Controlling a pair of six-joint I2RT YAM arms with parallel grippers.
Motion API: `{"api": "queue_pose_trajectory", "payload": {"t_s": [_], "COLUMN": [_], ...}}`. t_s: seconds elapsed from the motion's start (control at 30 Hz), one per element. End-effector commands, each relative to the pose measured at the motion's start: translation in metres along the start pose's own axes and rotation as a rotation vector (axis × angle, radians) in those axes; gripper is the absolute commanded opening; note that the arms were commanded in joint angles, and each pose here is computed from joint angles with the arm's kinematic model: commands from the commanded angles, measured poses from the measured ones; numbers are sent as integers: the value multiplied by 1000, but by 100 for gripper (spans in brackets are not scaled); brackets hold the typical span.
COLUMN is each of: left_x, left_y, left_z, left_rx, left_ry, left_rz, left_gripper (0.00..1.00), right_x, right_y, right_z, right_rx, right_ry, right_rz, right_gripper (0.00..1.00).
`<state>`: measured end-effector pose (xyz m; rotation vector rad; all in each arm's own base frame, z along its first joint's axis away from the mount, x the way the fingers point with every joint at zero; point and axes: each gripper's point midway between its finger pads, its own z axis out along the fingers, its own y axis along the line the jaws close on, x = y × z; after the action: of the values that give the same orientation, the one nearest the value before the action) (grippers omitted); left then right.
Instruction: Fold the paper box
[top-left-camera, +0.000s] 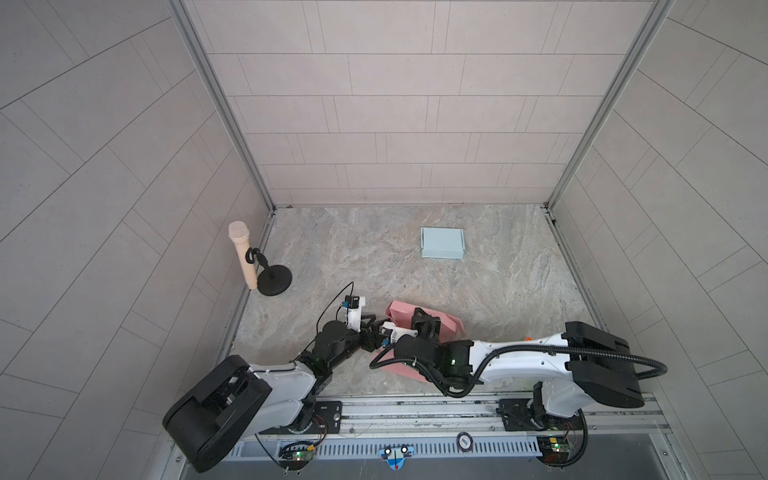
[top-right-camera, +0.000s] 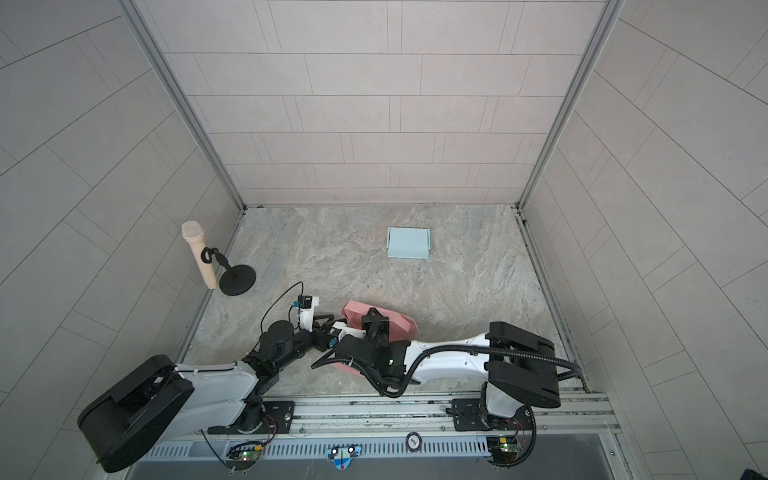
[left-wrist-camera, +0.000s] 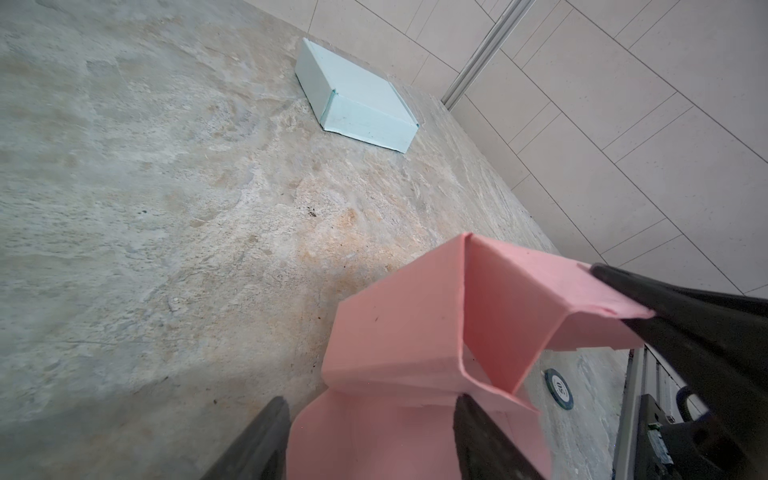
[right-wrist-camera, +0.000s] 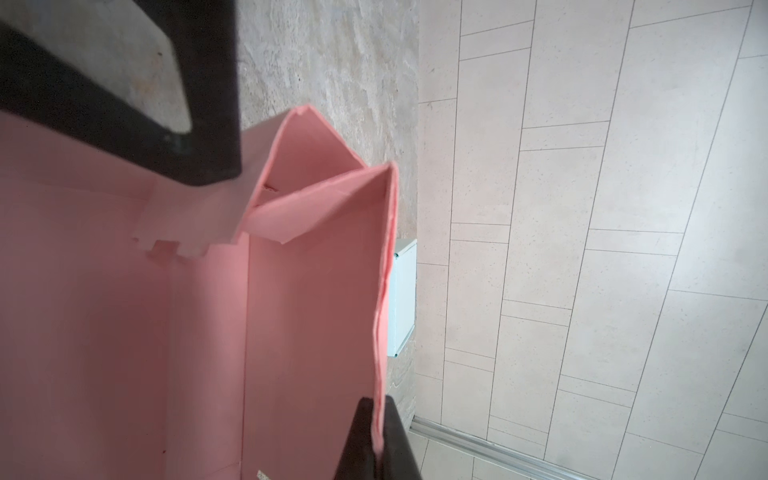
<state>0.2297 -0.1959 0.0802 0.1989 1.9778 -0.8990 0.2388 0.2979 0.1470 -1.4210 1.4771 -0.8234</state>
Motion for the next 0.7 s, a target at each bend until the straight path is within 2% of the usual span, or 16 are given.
{"api": "queue_pose_trajectory", "payload": {"t_s": [0.0, 0.33, 0.67], "left_x": [16, 4, -3], "left_y": [9, -5, -16], "left_z": [-8, 3, 25], "left_rx": [-33, 10, 56], "left_ry": [40, 62, 88], "left_rz": [2, 48, 72], "left_gripper": [67, 75, 74], "right_x": [-3, 9, 15], "right_y": [-12, -21, -2], "right_z": [-6, 2, 20], "right_rx": [5, 5, 40], "right_ry": [-23, -6, 53], "right_rz": [59, 126, 42], "right_gripper": [4, 3, 1]}}
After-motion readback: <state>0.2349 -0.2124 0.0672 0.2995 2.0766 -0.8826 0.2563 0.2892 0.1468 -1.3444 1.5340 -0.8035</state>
